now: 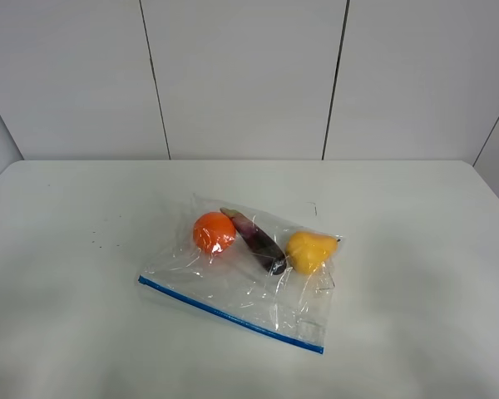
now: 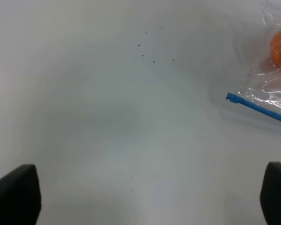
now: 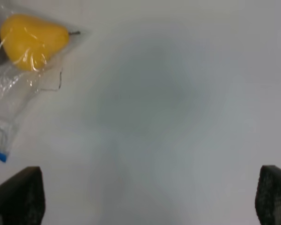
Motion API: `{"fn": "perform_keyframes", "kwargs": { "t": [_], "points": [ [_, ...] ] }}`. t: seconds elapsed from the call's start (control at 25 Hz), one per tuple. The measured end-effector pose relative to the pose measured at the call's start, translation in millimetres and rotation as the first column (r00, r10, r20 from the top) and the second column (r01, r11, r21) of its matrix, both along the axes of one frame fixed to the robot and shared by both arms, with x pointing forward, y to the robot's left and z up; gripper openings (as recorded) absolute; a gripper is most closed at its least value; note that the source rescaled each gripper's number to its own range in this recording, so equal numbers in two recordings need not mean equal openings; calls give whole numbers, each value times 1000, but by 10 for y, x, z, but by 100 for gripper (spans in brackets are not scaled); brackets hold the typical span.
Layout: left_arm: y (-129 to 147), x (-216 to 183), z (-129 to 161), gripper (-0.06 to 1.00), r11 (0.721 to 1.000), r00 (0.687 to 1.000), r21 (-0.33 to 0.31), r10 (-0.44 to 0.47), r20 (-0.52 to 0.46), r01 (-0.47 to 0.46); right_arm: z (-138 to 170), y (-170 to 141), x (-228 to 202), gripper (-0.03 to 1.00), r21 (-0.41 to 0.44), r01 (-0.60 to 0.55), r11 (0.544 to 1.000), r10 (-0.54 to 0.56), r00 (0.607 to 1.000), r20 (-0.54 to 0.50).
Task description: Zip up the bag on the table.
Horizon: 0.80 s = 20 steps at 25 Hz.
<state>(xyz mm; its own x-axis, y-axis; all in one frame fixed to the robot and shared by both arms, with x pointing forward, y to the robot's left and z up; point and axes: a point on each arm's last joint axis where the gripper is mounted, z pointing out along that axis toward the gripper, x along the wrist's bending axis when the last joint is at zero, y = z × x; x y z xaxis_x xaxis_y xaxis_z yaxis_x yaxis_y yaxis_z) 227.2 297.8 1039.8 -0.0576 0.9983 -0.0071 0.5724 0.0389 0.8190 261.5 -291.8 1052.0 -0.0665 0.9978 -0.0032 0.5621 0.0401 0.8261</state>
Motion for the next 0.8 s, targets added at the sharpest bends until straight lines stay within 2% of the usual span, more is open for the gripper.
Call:
{"fn": "perform_keyframes", "kwargs": {
  "t": [0.44,0.8],
  "points": [
    [0,0,0,97,1000,1000,0,0,0,0,13,-17,-248,100,24,46,999,-49,987,154],
    [0,0,0,97,1000,1000,0,0,0,0,12,-33,-254,100,29,69,997,-73,985,157]
  ]
}}
